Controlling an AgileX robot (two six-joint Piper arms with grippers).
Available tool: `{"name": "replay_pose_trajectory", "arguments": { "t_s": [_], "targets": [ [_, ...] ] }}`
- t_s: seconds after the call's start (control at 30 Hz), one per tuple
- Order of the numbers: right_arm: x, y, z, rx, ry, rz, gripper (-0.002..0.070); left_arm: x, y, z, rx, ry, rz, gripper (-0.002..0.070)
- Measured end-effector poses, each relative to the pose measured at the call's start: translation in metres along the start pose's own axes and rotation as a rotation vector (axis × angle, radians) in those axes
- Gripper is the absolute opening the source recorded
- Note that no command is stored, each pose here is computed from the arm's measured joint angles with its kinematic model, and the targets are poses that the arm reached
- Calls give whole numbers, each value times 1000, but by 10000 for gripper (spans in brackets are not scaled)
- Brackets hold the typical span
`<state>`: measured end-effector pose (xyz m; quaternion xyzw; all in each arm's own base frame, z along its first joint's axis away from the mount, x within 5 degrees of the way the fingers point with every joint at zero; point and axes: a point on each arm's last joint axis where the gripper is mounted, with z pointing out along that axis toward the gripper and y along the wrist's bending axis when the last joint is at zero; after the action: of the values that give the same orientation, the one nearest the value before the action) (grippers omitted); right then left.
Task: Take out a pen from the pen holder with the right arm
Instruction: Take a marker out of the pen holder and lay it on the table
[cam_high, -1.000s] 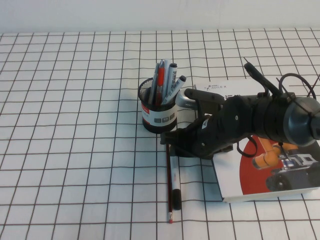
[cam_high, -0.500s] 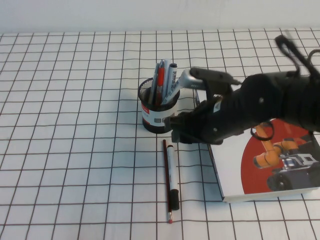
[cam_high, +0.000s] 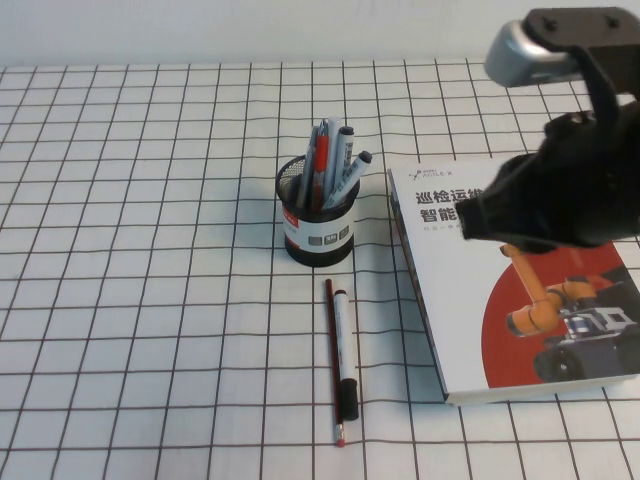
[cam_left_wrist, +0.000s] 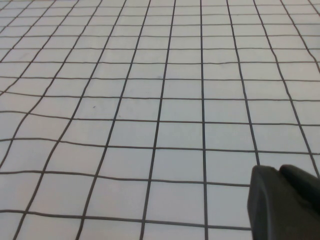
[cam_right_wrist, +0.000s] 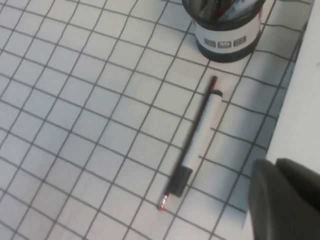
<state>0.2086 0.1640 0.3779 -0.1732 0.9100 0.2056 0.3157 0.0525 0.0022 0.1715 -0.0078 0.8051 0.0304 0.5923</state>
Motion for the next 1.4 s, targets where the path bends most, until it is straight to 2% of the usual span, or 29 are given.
{"name": "replay_pose_trajectory", "arguments": {
  "t_s": [0.17,0.33,0.63,0.77,0.9,1.07,1.17,1.3,1.4],
  "targets": [
    [20,-1,-34,4,104,-69,-14,0,0,0,0,0,0,-3],
    [34,-6,-47,52,219,-105,-14,0,0,0,0,0,0,-3],
    [33,-11,-48,98,207,-204,-15,0,0,0,0,0,0,-3],
    [35,-18,-48,126,95,-238,-15,0,0,0,0,0,0,-3],
    [58,-41,-44,159,-67,-232,-15,0,0,0,0,0,0,-3],
    [113,-87,-27,279,-287,-175,-15,0,0,0,0,0,0,-3],
    [153,-107,-22,357,-422,-129,-15,0,0,0,0,0,0,-3],
    [202,-122,-16,454,-592,-94,-15,0,0,0,0,0,0,-3],
    [225,-127,-15,514,-696,-82,-15,0,0,0,0,0,0,-3]
  ]
}}
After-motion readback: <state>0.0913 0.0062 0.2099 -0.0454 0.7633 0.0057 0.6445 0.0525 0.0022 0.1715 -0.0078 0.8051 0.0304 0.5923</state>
